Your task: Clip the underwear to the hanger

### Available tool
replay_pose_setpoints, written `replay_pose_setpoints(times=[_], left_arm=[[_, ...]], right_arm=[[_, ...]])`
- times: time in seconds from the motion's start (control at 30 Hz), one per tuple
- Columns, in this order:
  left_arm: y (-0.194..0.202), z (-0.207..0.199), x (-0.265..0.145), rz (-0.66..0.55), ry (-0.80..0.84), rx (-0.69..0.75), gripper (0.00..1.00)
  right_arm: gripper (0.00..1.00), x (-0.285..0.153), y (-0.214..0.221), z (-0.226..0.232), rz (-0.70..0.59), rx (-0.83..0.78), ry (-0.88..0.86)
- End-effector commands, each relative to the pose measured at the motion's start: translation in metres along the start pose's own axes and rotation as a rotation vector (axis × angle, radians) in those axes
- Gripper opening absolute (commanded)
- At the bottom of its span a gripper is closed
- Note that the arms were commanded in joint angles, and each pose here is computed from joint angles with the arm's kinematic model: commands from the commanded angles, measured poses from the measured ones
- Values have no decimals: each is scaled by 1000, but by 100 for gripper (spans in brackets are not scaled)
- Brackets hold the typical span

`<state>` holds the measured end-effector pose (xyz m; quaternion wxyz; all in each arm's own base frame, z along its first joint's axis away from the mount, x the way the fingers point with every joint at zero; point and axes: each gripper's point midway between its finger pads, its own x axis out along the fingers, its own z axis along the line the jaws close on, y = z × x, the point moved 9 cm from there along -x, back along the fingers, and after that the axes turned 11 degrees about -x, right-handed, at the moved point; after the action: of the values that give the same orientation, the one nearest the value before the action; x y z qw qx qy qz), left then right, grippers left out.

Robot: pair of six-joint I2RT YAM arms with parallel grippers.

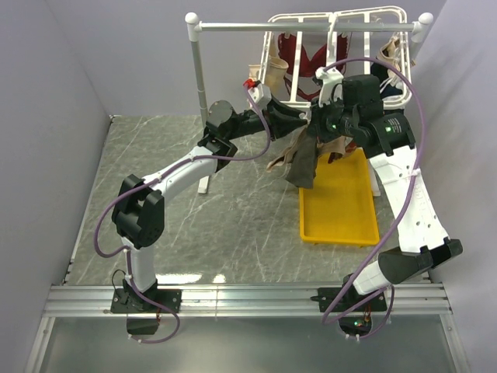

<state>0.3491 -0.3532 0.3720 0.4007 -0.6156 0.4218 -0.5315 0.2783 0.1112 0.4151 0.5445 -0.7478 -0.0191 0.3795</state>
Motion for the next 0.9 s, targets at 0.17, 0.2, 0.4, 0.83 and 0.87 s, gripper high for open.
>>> replay_pose_setpoints(times=[0.17, 0.2, 0.4, 0.83, 0.87], left_arm=[[10, -29, 7, 107, 144, -131, 39], [9, -28, 7, 105, 139, -130, 41], [3, -29, 3, 95, 125, -129, 55], [-14, -54, -43, 145, 12, -71, 75], [-7, -54, -50, 165, -8, -54, 76]], right_arm=[[0, -20, -17, -4, -121, -67, 71], [0, -22, -18, -4, -126, -70, 74], [0, -23, -21, -6, -131, -79, 88], [0, -26, -22, -11, -127, -93, 139], [0, -26, -22, -12, -128, -94, 142]])
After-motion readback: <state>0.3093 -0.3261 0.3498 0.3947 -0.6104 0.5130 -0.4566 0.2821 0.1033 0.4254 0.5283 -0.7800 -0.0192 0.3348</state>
